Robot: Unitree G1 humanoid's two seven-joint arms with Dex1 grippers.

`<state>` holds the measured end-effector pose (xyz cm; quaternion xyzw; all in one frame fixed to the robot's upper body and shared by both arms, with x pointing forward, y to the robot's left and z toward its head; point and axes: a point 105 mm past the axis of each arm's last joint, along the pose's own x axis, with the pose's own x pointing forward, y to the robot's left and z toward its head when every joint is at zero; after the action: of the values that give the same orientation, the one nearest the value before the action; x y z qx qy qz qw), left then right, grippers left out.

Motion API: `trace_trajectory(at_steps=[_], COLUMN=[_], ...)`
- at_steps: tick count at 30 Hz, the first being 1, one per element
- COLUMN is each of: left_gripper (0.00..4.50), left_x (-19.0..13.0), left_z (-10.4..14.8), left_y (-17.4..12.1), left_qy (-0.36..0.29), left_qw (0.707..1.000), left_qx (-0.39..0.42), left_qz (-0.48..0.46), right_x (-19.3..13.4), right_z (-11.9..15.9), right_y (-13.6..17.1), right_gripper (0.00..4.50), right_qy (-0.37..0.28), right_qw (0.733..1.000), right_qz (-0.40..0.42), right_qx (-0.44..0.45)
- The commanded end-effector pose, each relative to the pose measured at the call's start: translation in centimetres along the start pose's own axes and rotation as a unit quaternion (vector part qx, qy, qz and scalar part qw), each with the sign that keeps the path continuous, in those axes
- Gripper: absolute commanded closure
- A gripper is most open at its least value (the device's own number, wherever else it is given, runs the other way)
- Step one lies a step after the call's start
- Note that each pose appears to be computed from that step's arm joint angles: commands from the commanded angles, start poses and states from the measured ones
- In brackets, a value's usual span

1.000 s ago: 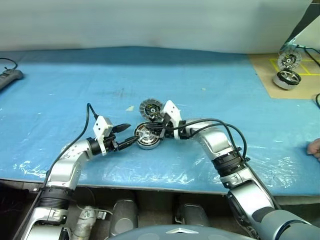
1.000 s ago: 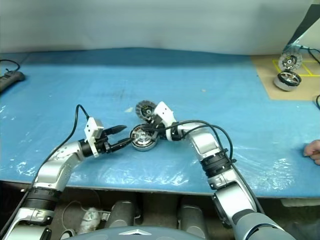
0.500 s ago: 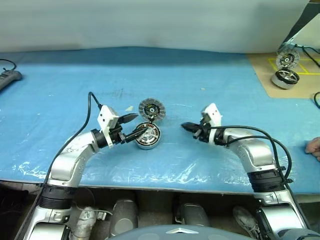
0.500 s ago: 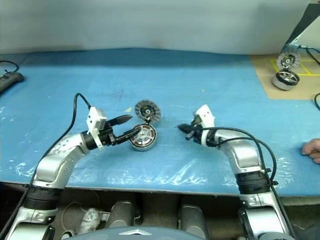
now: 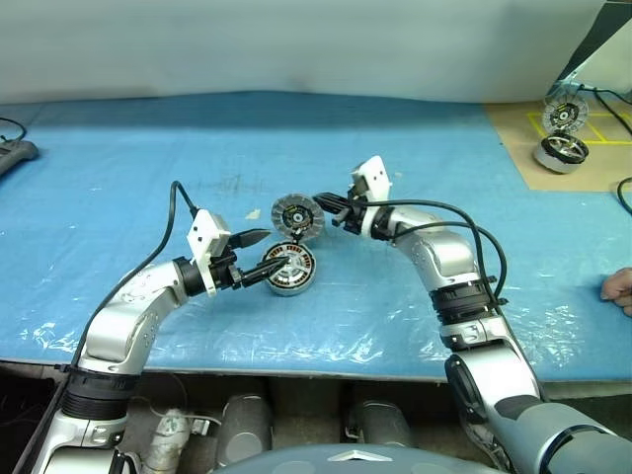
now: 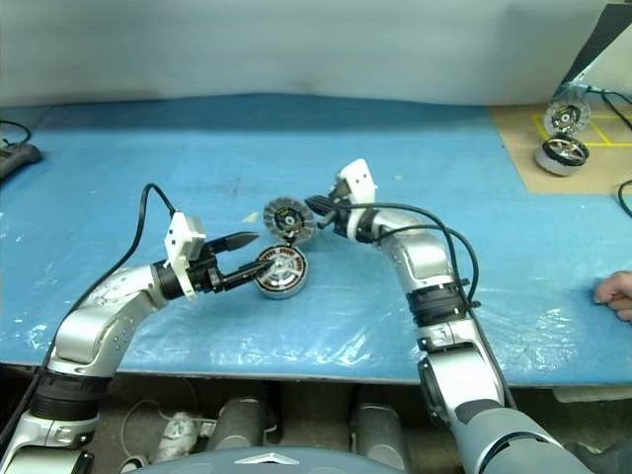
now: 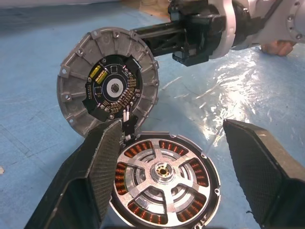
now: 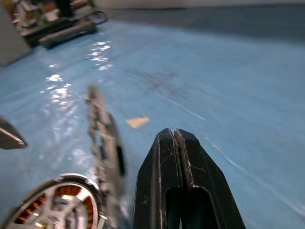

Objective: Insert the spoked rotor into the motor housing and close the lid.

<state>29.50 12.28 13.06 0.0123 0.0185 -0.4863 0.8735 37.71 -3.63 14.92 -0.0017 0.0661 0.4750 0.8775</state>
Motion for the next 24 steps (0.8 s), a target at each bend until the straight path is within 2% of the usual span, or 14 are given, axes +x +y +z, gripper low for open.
trace_trajectory(at_steps=[1, 3, 6, 10, 15, 24], left_gripper=[0.84, 0.84, 0.84, 0.84, 0.84, 0.84], left_x=[0.6, 0.6, 0.0, -2.2, -5.1, -5.8], left_z=[0.4, -0.8, -1.6, -2.3, -2.7, -3.4], left_y=[0.3, 0.1, -0.4, -0.8, -3.3, -0.8], left_qy=[-0.008, 0.008, 0.016, 0.031, 0.075, 0.083], left_qw=[1.0, 1.0, 0.999, 0.998, 0.99, 0.99], left_qx=[0.007, -0.012, -0.034, -0.052, -0.09, -0.094], left_qz=[0.0, -0.01, -0.025, -0.031, -0.085, -0.061], right_x=[0.5, 0.1, -0.3, -0.5, 0.2, 0.7], right_z=[0.7, 0.2, -1.2, -2.0, -2.7, -4.2], right_y=[2.4, 4.2, 5.0, 5.2, 5.5, 6.9], right_gripper=[4.49, 4.49, 4.49, 4.49, 4.49, 4.49], right_qy=[-0.008, 0.008, 0.041, 0.057, 0.062, 0.095], right_qw=[0.997, 0.992, 0.987, 0.985, 0.986, 0.976], right_qz=[0.074, 0.128, 0.153, 0.16, 0.153, 0.179], right_qx=[-0.003, -0.01, -0.028, -0.034, -0.036, -0.079])
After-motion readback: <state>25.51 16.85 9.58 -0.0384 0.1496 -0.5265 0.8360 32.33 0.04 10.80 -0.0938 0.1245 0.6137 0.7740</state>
